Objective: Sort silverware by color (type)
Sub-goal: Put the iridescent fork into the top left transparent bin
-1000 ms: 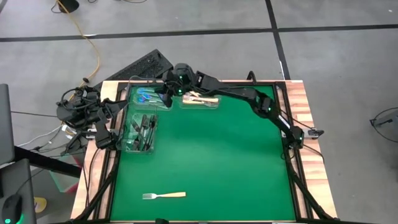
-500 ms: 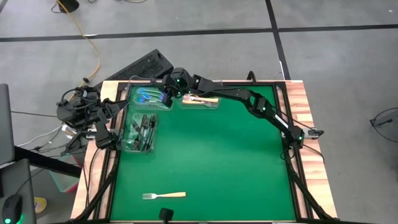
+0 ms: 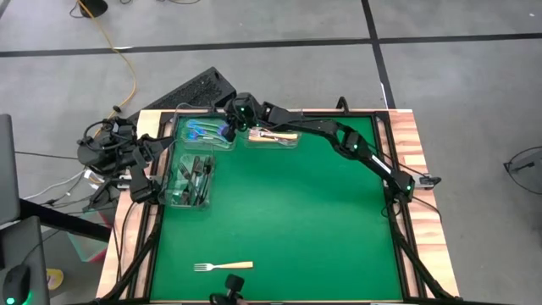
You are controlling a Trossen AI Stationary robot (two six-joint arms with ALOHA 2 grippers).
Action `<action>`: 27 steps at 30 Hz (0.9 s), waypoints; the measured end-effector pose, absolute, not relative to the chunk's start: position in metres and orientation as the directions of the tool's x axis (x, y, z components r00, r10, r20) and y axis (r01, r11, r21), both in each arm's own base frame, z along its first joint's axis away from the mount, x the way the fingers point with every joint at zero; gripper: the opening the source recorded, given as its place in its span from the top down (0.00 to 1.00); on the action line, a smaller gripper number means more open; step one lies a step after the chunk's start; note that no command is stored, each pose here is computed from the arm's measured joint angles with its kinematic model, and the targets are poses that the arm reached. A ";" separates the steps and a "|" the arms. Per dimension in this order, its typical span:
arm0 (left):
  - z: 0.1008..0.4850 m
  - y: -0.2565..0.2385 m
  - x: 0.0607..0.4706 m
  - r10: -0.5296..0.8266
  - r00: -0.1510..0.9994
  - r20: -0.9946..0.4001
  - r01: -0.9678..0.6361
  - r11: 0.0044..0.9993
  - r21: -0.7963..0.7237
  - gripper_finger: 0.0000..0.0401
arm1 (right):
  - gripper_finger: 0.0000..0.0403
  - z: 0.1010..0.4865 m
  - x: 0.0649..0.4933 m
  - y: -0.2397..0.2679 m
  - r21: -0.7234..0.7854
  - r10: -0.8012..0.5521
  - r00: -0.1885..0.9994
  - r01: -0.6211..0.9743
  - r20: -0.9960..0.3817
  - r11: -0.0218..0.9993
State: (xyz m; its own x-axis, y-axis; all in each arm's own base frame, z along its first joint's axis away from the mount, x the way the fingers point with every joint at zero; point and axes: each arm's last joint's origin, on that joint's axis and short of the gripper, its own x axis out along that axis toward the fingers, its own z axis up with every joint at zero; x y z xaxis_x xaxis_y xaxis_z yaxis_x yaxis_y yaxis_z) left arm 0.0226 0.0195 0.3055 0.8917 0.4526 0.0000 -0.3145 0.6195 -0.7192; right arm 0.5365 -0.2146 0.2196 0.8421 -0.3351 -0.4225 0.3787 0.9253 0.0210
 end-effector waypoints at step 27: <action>0.305 0.021 0.021 0.508 0.861 0.000 -0.356 0.603 -0.714 0.72 | 0.99 0.213 0.542 -0.214 0.017 -0.335 0.859 0.370 -0.387 0.929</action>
State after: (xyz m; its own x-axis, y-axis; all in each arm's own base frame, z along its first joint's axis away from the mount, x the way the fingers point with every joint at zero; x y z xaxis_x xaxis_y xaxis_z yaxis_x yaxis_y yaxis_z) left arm 0.0213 0.0209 0.3049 0.8611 0.5084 0.0000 -0.3562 0.6033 -0.7136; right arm 0.5420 -0.2145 0.2129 0.8589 -0.3352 -0.3872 0.3703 0.9288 0.0173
